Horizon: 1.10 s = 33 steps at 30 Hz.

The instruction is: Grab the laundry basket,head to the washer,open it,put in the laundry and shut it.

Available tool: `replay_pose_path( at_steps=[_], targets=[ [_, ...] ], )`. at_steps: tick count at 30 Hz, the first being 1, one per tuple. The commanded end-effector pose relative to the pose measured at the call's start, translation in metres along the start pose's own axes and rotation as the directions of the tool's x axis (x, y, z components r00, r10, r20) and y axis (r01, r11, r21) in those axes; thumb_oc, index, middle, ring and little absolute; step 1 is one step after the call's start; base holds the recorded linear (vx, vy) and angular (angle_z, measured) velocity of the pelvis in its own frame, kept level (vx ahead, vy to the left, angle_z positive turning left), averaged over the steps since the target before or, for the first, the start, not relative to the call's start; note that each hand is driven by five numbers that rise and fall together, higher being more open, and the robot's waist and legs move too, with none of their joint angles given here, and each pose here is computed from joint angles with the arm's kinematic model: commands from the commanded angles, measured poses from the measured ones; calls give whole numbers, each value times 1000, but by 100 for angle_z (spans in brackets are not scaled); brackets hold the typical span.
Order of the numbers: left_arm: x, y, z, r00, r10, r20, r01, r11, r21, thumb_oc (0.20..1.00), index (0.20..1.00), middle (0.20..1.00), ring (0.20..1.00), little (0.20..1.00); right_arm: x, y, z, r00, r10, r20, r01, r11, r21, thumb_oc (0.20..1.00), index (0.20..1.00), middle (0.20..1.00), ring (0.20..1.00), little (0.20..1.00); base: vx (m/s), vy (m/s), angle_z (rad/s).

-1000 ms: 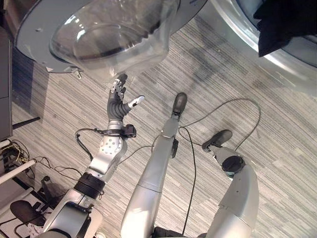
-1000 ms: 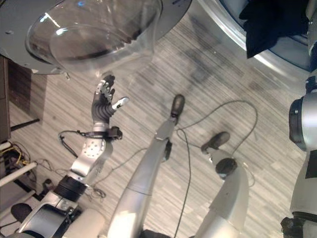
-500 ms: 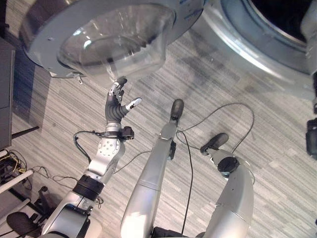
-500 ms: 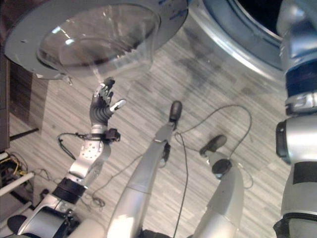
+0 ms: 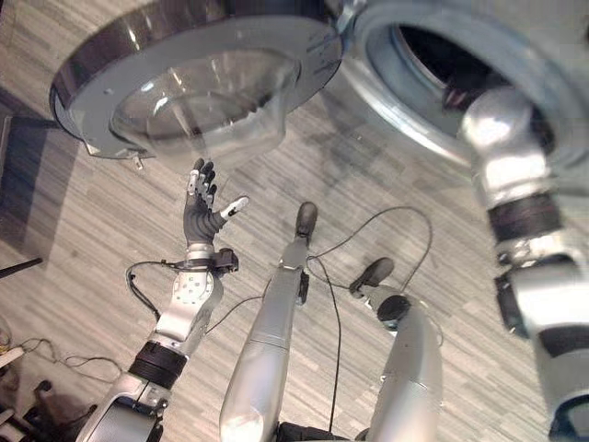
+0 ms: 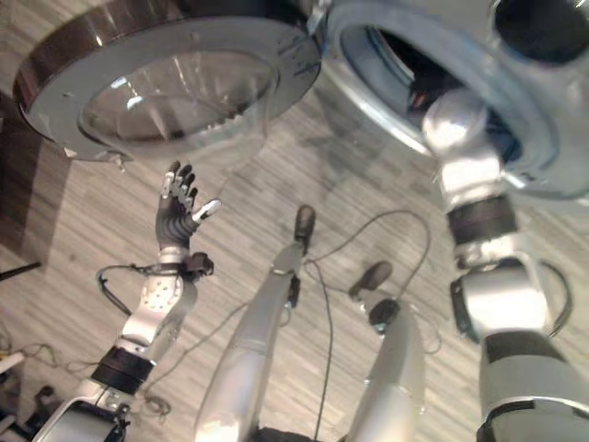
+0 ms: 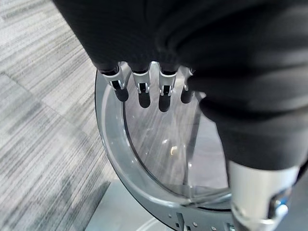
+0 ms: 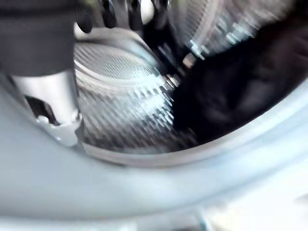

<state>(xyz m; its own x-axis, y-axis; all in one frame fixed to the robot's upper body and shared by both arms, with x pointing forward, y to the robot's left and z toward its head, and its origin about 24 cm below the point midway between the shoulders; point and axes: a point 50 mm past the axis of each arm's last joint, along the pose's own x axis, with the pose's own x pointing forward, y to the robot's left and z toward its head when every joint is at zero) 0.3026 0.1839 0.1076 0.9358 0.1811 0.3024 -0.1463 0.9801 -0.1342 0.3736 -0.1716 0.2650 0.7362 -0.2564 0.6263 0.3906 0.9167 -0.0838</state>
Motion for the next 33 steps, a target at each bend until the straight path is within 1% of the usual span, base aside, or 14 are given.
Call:
replay_pose_path(
  at_steps=[1, 2, 4, 6, 8, 9, 12, 14, 17, 23, 26, 27, 29, 33],
  targets=[
    [-11, 7, -10, 1000, 26, -10, -26, 1000, 18, 1000, 1000, 1000, 1000, 1000, -21, 6, -9, 993, 113, 27, -113, 993, 34, 1000, 1000, 1000, 1000, 1000, -72, -50, -22],
    [-17, 14, -12, 998, 49, -25, -48, 999, 19, 1000, 1000, 1000, 1000, 1000, -57, 20, -46, 972, 196, -129, -188, 980, 67, 1000, 1000, 1000, 1000, 1000, -87, -59, -23],
    [-18, 17, -14, 997, 63, -34, -62, 998, 22, 1000, 1000, 1000, 1000, 1000, -87, 31, -68, 940, 245, -239, -218, 967, 133, 1000, 1000, 1000, 1000, 1000, -57, -37, -14],
    [-20, 19, -16, 997, 69, -45, -68, 997, 26, 1000, 1000, 1000, 1000, 1000, -99, 34, -74, 925, 266, -271, -230, 960, 157, 1000, 1000, 1000, 1000, 1000, -17, -18, -13],
    [-23, 21, -19, 995, 79, -62, -77, 997, 30, 1000, 1000, 1000, 1000, 1000, -138, 47, -93, 863, 329, -383, -245, 936, 252, 1000, 1000, 1000, 1000, 1000, -24, -16, -8],
    [-24, 21, -20, 995, 80, -64, -78, 996, 32, 1000, 1000, 1000, 1000, 1000, -139, 47, -93, 862, 330, -385, -246, 936, 253, 1000, 1000, 1000, 1000, 1000, -19, -5, -6],
    [-30, 21, -26, 992, 77, -95, -73, 997, 40, 1000, 1000, 1000, 1000, 1000, -178, 56, -104, 790, 408, -458, -263, 899, 349, 1000, 1000, 1000, 1000, 1000, -7, -3, -4],
    [-36, 24, -36, 985, 90, -144, -85, 995, 43, 1000, 1000, 1000, 1000, 1000, -213, 55, -115, 711, 456, -535, -244, 874, 421, 1000, 1000, 1000, 1000, 1000, 3, 8, -2],
    [-45, 29, -47, 974, 111, -200, -104, 994, 42, 1000, 1000, 1000, 1000, 1000, -240, 45, -124, 648, 484, -589, -243, 863, 442, 1000, 1000, 1000, 1000, 1000, 31, 12, -7],
    [-68, 42, -71, 938, 142, -317, -119, 989, 92, 1000, 1000, 1000, 1000, 1000, -270, 4, -138, 590, 451, -670, -241, 890, 387, 1000, 1000, 1000, 1000, 1000, 67, 33, -11],
    [-80, 53, -81, 911, 186, -369, -156, 982, 109, 1000, 1000, 1000, 1000, 1000, -276, -22, -142, 592, 403, -698, -235, 915, 329, 1000, 1000, 1000, 1000, 1000, 133, 64, -20],
    [-88, 62, -85, 895, 219, -389, -186, 975, 123, 1000, 1000, 1000, 1000, 1000, -274, -42, -142, 620, 355, -700, -246, 935, 256, 1000, 1000, 1000, 1000, 1000, 92, 49, -28],
    [-93, 69, -87, 882, 252, -398, -216, 967, 134, 1000, 1000, 1000, 1000, 1000, -268, -52, -140, 654, 309, -691, -235, 950, 203, 1000, 1000, 1000, 1000, 1000, 136, 71, -24],
    [-110, 90, -94, 829, 359, -429, -316, 934, 170, 1000, 1000, 1000, 1000, 1000, -251, -85, -131, 762, 121, -636, -121, 992, 43, 1000, 1000, 1000, 1000, 1000, 183, 123, -29]
  ],
)
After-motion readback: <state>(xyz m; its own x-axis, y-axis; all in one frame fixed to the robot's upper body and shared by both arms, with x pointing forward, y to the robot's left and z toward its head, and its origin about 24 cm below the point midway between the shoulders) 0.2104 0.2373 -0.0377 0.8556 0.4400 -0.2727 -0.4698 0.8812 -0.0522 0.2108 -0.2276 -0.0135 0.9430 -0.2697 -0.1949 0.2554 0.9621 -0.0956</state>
